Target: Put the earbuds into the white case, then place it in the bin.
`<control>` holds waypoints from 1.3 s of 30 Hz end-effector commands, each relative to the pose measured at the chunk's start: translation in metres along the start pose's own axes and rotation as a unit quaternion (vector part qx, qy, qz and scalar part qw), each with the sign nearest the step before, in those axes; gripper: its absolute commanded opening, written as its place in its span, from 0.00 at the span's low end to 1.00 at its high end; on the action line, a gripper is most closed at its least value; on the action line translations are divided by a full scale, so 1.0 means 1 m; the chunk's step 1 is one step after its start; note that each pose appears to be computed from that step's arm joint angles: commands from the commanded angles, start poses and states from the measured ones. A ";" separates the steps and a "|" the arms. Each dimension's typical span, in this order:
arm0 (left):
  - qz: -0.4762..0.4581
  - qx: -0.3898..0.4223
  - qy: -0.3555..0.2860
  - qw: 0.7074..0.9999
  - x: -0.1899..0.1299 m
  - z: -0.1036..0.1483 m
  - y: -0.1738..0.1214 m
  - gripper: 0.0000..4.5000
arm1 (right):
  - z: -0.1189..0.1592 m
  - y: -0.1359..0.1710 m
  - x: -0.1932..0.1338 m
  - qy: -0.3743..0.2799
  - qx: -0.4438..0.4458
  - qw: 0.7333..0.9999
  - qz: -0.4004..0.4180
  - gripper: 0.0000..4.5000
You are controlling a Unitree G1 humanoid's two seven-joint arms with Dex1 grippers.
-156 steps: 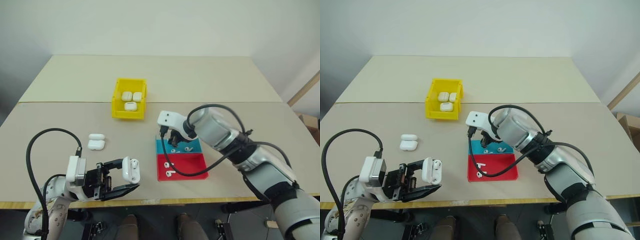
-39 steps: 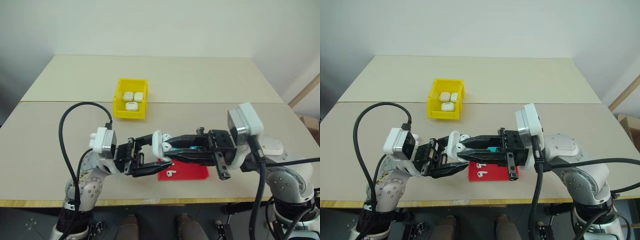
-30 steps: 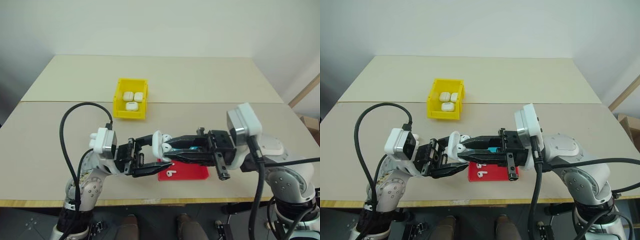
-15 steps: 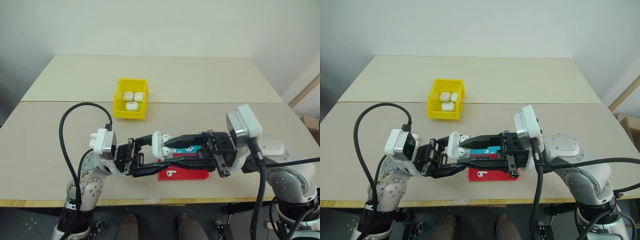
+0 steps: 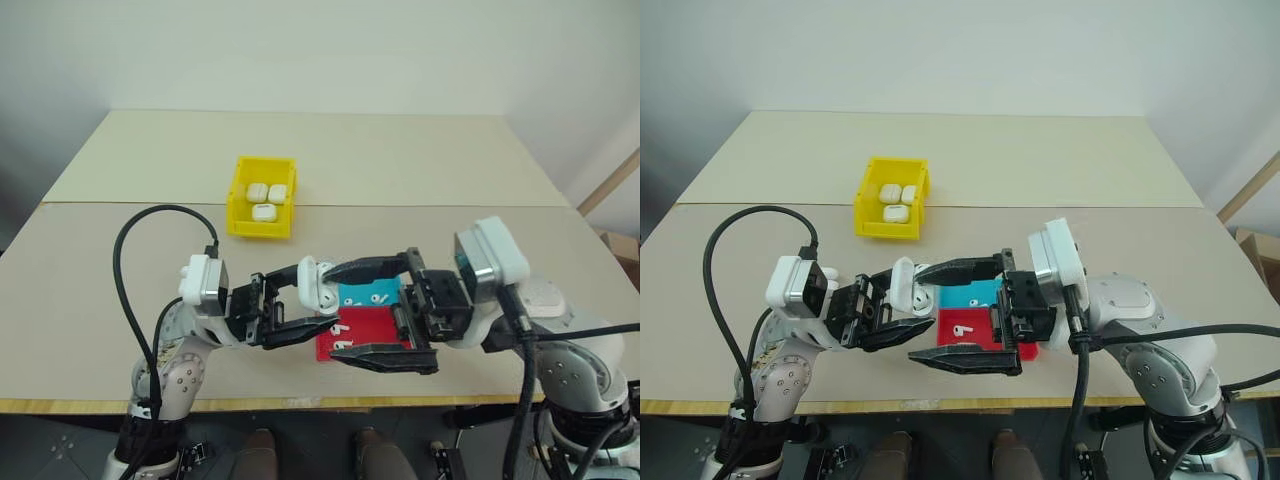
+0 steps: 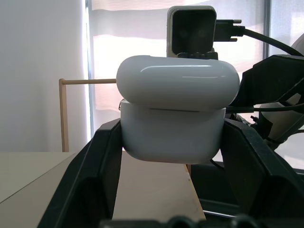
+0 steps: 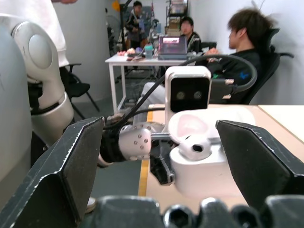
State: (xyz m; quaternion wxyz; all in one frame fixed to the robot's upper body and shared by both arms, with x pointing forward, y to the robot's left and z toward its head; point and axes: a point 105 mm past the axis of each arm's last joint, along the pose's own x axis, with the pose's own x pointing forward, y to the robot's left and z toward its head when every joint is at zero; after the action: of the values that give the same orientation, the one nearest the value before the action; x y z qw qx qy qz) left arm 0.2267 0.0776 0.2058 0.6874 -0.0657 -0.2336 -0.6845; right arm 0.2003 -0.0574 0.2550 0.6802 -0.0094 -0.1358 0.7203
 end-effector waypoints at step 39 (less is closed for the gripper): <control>-0.001 0.049 0.060 0.997 -0.001 -0.024 0.009 0.62 | 0.032 -0.051 0.047 0.232 -0.174 0.941 0.175 0.01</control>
State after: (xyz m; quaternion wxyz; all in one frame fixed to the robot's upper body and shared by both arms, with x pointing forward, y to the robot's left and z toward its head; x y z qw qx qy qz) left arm 0.2436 0.0714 0.1826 0.7090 -0.0017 -0.2088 -0.6736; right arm 0.2463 -0.0167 0.2927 0.5585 -0.2943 -0.0672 0.7727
